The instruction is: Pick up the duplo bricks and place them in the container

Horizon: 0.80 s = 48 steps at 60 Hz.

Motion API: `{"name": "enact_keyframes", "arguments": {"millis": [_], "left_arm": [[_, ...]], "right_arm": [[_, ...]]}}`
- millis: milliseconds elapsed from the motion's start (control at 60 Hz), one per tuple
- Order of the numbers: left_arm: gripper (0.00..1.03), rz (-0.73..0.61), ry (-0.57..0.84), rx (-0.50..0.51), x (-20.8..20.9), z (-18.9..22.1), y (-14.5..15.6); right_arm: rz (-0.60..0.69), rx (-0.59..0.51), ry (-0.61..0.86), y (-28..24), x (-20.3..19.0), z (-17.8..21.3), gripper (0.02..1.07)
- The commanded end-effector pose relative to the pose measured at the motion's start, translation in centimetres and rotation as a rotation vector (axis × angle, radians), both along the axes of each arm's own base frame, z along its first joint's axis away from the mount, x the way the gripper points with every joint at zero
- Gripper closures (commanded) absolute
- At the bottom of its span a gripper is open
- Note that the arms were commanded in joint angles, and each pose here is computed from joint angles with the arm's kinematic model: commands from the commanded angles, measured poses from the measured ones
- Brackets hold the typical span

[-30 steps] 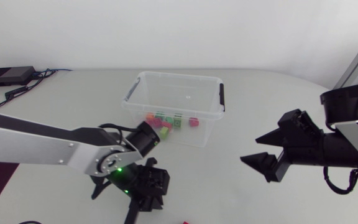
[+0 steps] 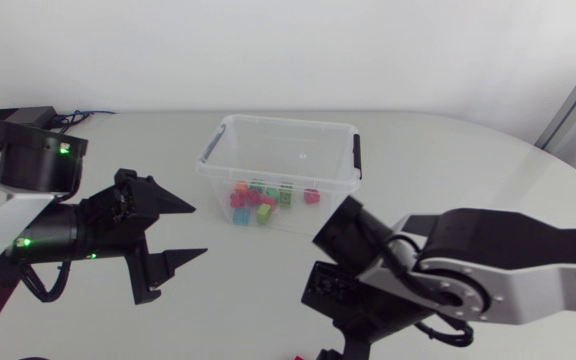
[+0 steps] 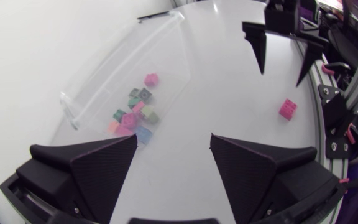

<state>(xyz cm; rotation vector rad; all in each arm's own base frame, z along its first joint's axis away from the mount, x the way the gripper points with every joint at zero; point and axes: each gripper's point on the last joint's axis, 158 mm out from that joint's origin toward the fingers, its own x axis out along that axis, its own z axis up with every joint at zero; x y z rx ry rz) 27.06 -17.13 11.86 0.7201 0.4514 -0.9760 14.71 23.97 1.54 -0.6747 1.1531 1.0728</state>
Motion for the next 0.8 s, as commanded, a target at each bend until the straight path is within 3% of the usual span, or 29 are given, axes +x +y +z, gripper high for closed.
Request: {"name": "enact_keyframes", "arguments": {"millis": [0, 317, 467, 617, 717, 783], "left_arm": [[0.13, 0.090, -0.009, -0.083, 0.6, 0.8, 0.7], [0.13, 0.298, -0.089, -0.275, 3.5, 4.5, 3.2], [0.13, 0.378, -0.137, -0.306, 4.3, 5.2, 4.6], [0.12, 0.425, -0.167, -0.293, 4.8, 5.0, 5.4], [0.12, 0.439, -0.183, -0.290, 4.8, 5.2, 5.8], [0.11, 0.447, -0.197, -0.291, 4.8, 5.5, 6.0]], "right_arm": [[-0.036, -0.050, 0.025, 1.1, -0.5, -1.1, 0.07], [-0.021, -0.143, 0.056, 2.5, -1.8, -3.6, 0.11], [0.001, -0.170, 0.061, 3.0, -2.3, -3.8, 0.14], [0.013, -0.213, 0.081, 3.1, -2.9, -4.3, 0.31], [0.020, -0.274, 0.110, 2.4, -3.4, -5.5, 0.53], [0.018, -0.301, 0.115, 1.9, -3.5, -6.0, 0.61]]}}
